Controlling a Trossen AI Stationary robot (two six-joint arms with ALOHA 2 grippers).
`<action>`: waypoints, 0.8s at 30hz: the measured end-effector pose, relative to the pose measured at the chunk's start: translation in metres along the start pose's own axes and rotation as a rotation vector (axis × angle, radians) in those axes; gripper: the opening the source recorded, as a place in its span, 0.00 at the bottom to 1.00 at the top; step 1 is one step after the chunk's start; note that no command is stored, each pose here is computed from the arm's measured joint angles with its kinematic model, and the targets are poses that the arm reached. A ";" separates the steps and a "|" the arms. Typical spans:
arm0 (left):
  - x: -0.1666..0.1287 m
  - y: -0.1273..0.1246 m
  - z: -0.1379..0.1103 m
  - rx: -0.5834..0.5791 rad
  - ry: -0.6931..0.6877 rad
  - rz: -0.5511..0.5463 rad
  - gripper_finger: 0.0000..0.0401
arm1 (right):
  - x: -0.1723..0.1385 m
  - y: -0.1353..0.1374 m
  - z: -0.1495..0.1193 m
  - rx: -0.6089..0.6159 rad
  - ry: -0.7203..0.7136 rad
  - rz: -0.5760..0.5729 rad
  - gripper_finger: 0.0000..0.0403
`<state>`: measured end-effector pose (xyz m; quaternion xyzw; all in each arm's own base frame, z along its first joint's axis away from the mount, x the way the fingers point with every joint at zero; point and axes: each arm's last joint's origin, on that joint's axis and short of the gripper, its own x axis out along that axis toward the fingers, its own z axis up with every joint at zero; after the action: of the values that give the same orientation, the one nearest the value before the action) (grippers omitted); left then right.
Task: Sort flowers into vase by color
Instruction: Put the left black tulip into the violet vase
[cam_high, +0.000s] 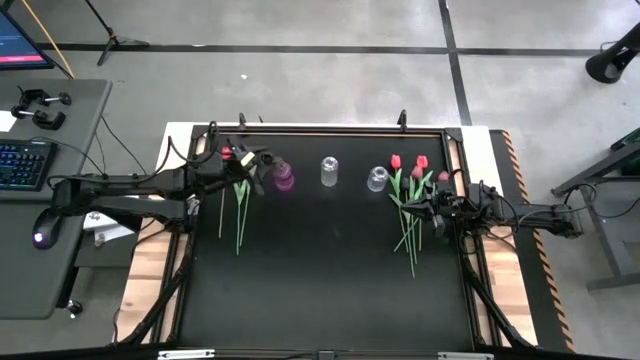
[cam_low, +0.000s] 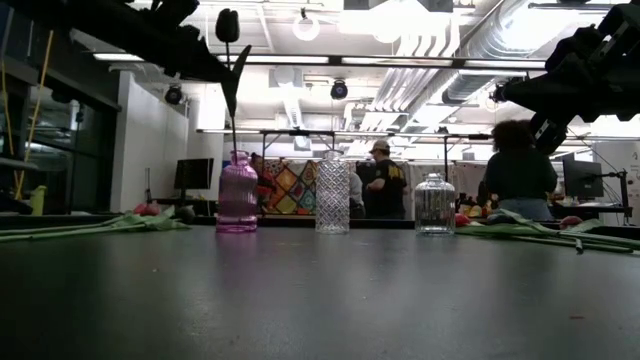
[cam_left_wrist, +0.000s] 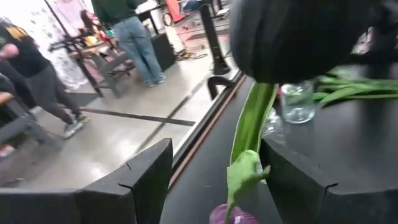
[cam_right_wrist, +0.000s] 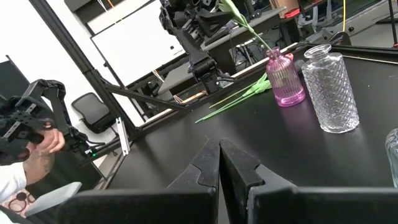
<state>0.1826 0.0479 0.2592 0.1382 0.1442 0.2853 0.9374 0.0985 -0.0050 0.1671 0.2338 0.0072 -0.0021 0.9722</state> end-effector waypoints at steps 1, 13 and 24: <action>0.000 0.000 0.000 0.014 0.001 0.009 0.58 | 0.000 0.000 0.000 0.000 0.000 0.000 0.00; -0.012 -0.008 0.006 0.016 -0.042 -0.045 0.58 | 0.000 0.000 0.000 0.000 0.000 0.000 0.00; -0.045 -0.005 -0.001 -0.107 0.025 -0.103 0.58 | 0.000 0.000 0.000 0.000 0.000 0.000 0.00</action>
<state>0.1490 0.0185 0.2652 0.0767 0.1474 0.2457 0.9550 0.0985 -0.0050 0.1671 0.2338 0.0070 -0.0021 0.9723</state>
